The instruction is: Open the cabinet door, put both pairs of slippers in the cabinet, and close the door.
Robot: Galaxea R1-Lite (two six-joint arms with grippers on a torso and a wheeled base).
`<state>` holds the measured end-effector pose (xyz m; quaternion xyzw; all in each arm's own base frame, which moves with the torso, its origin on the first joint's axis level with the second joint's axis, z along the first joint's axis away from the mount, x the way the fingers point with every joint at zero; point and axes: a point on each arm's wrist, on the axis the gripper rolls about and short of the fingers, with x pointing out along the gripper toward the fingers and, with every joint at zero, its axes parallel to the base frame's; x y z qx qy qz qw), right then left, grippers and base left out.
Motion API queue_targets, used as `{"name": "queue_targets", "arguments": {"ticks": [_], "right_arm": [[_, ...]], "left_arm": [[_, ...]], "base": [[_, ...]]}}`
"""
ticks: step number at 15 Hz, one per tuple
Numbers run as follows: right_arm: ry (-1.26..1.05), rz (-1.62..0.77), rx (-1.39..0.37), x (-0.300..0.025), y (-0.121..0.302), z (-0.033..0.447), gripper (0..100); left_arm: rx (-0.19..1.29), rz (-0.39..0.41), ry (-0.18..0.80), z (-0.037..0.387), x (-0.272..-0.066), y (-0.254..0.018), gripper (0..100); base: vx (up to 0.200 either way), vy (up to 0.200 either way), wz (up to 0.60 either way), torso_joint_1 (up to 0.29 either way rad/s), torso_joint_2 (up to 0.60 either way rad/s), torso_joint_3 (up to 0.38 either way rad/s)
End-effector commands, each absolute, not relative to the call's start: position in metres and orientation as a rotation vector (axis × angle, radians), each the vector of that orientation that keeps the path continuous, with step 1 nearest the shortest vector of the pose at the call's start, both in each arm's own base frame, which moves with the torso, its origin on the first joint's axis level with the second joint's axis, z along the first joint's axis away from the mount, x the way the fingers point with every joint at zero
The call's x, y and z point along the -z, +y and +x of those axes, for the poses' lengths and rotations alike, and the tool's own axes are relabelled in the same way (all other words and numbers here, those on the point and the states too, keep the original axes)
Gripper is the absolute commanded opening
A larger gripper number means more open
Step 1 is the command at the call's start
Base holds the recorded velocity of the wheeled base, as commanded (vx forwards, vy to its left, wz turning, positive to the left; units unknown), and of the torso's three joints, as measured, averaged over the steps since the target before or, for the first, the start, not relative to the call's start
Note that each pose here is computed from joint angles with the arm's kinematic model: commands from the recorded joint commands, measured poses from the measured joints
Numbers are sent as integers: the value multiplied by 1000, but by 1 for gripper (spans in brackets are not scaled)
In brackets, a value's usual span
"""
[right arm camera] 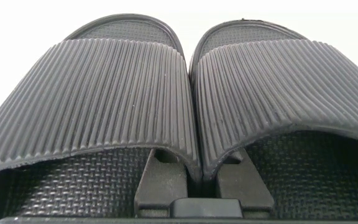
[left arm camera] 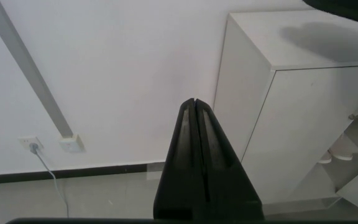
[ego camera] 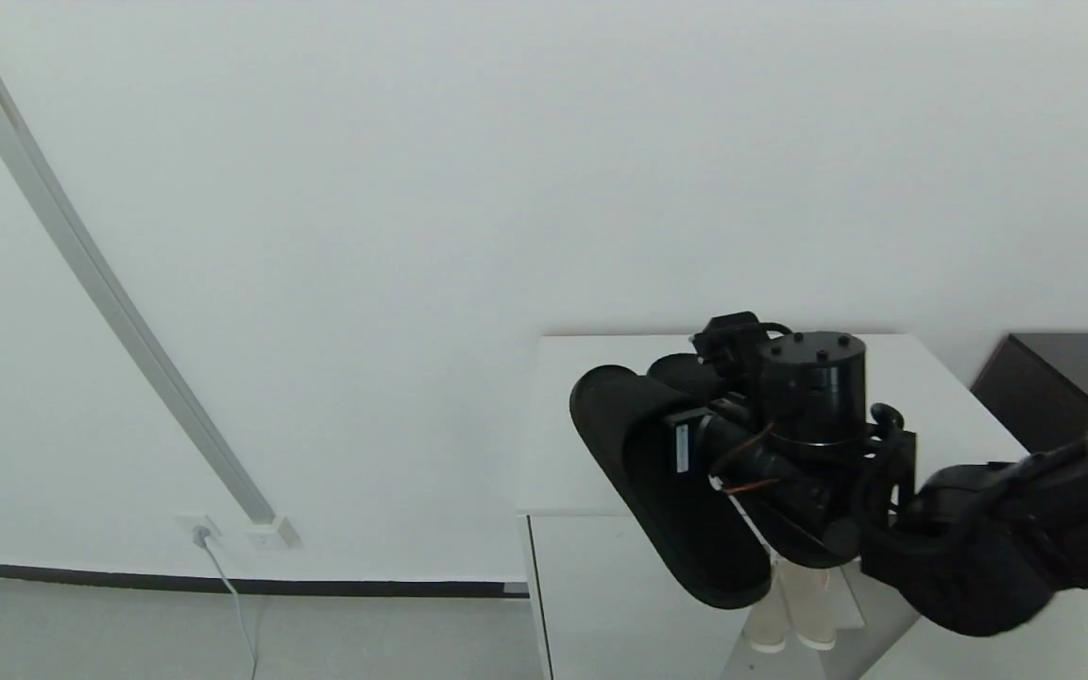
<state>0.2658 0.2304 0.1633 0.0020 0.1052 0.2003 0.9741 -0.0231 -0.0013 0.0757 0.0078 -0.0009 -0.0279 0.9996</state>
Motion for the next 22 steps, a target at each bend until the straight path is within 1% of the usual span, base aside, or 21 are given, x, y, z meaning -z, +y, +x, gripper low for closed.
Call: {"name": "queue_targets", "arguments": {"ticks": [1,3,12,19,22], "right_arm": [[178,31,-471,-186,203,232,0],[213,16,-488,-179,189,213,0],[249,-6,-518,-168,199,207,0],[253,-10,-530,-167,202,204,0],[261,-15,-537,-164,204,204,0]], "left_arm": [[55,15,0,-23,-76,-1,0],[55,15,0,-23,-76,-1,0],[55,15,0,-23,-76,-1,0],[55,15,0,-23,-76,-1,0],[57,15,0,-23,-76,-1,0]], "base": [[0,0,0,0,0,0],[0,0,0,0,0,0],[0,0,0,0,0,0],[0,0,0,0,0,0],[-200,0,0,9,4,5]]}}
